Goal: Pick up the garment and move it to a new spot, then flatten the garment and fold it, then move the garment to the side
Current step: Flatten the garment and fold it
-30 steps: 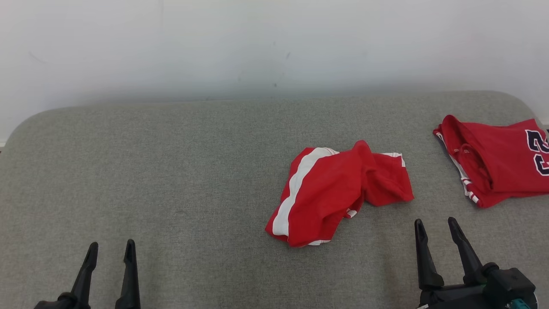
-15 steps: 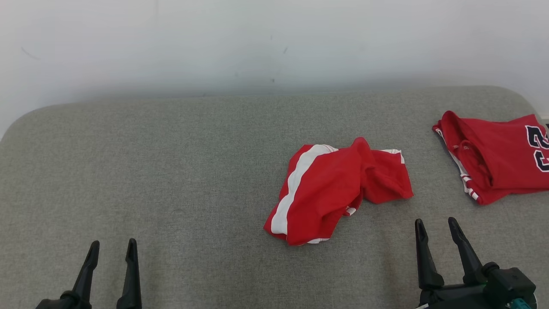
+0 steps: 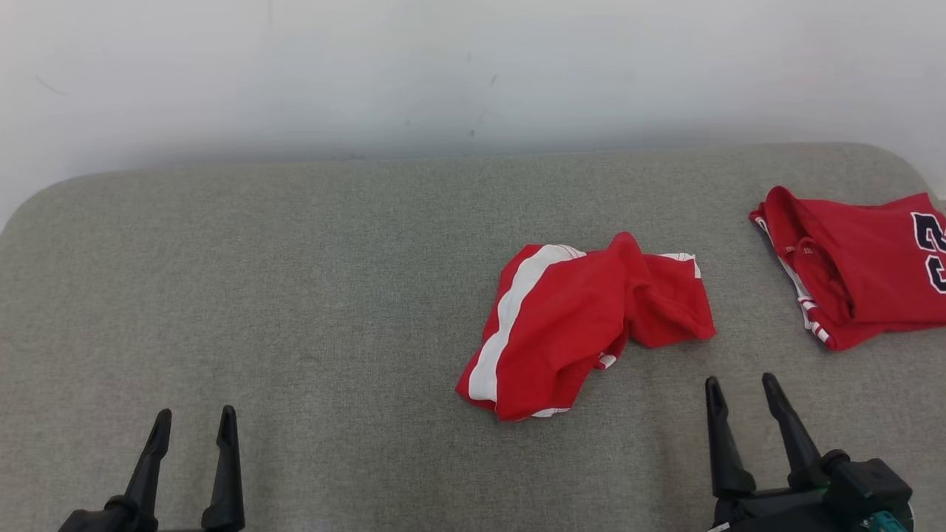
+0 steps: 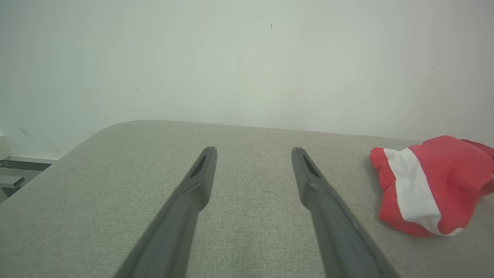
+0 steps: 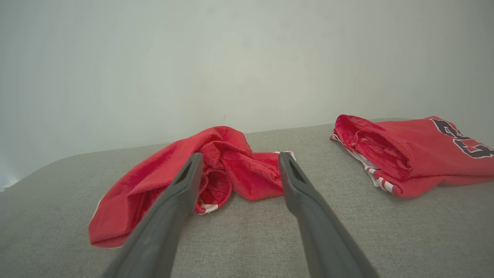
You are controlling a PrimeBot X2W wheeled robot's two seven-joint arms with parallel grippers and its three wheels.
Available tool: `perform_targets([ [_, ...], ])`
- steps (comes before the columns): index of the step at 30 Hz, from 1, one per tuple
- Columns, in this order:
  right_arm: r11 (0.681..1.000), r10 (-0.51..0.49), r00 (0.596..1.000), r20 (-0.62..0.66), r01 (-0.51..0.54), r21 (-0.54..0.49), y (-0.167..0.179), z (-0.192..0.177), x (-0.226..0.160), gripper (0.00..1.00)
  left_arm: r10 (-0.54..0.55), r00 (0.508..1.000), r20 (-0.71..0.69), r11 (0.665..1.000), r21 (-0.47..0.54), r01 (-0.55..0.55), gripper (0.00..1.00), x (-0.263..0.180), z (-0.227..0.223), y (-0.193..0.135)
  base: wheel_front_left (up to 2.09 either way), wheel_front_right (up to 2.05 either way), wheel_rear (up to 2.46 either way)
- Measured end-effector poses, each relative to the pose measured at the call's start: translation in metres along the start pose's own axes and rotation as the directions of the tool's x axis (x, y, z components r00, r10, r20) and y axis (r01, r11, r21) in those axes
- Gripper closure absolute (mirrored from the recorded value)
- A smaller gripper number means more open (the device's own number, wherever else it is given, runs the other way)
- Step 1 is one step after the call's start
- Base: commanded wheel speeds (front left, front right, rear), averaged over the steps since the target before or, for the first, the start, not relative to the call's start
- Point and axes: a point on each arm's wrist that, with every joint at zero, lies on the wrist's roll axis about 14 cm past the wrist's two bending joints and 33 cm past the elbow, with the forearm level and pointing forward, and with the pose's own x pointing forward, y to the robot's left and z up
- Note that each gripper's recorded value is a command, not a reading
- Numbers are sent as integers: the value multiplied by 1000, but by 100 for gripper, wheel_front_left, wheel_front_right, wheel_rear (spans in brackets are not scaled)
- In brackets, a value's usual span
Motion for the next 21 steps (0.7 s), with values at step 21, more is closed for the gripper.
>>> perform_targets([
  [21, 962, 272, 917, -292, -269, 49, 79, -95, 38, 0, 45, 999, -22, 999, 9, -45, 0, 3, -7, 14, 0, 0, 0],
])
